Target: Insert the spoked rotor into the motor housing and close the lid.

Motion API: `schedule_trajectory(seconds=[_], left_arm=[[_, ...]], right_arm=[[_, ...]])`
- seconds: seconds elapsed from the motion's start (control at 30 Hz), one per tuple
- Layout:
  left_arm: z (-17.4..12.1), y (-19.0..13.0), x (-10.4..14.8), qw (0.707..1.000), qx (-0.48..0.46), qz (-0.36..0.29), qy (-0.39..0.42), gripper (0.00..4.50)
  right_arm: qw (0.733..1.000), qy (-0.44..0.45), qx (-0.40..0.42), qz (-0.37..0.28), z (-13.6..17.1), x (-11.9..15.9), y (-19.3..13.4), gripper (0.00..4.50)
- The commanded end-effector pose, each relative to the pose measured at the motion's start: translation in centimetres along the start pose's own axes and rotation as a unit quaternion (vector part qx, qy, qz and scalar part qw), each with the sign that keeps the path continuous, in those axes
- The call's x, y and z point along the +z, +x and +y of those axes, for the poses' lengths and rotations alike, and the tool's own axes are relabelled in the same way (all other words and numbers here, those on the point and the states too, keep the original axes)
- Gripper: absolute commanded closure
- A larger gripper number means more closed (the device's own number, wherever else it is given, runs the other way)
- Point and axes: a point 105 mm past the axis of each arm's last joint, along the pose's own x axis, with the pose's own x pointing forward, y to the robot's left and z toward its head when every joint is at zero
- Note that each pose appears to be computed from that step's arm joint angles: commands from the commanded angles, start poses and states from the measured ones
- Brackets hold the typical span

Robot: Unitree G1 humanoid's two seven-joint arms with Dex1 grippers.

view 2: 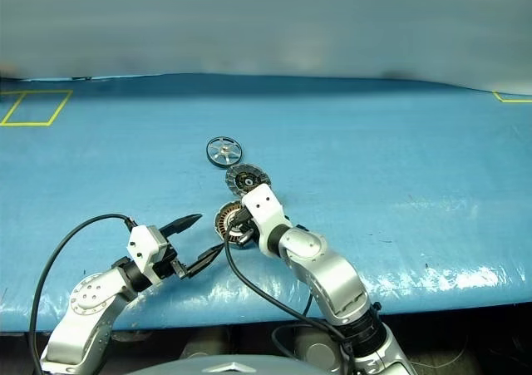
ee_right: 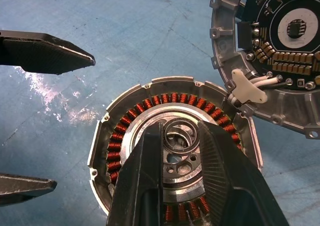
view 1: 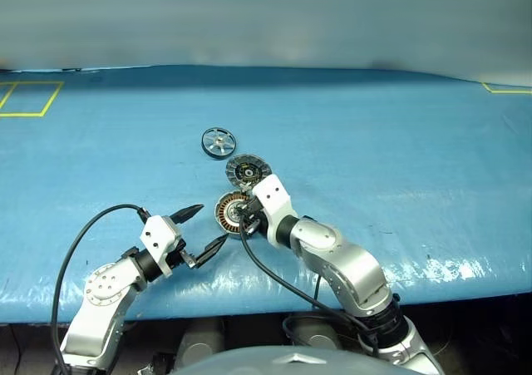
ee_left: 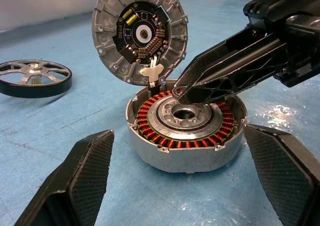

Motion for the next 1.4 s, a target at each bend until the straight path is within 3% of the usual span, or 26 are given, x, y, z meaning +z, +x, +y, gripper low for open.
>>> schedule_trajectory(seconds=[0.03,0.9,1.27,1.37,1.4], left_arm=[[0.0,0.0,0.5,1.000,0.002,-0.010,0.007,0.00],[-0.1,0.0,0.3,1.000,0.004,-0.008,0.004,0.00],[0.0,0.0,0.3,1.000,0.003,-0.007,0.005,0.00],[0.0,0.0,0.3,1.000,0.002,-0.006,0.006,0.00],[0.0,0.1,0.3,1.000,0.001,-0.007,0.006,0.00]], right_arm=[[1.000,0.002,0.009,-0.017,0.6,0.6,0.1,3.83],[1.000,0.015,-0.009,-0.002,0.2,-0.4,0.5,3.83],[0.999,0.010,0.016,-0.036,1.0,1.5,-1.0,0.23],[0.998,0.018,0.027,-0.050,1.4,2.4,-1.7,0.23],[0.998,0.021,0.025,-0.051,1.4,2.6,-1.8,0.52]])
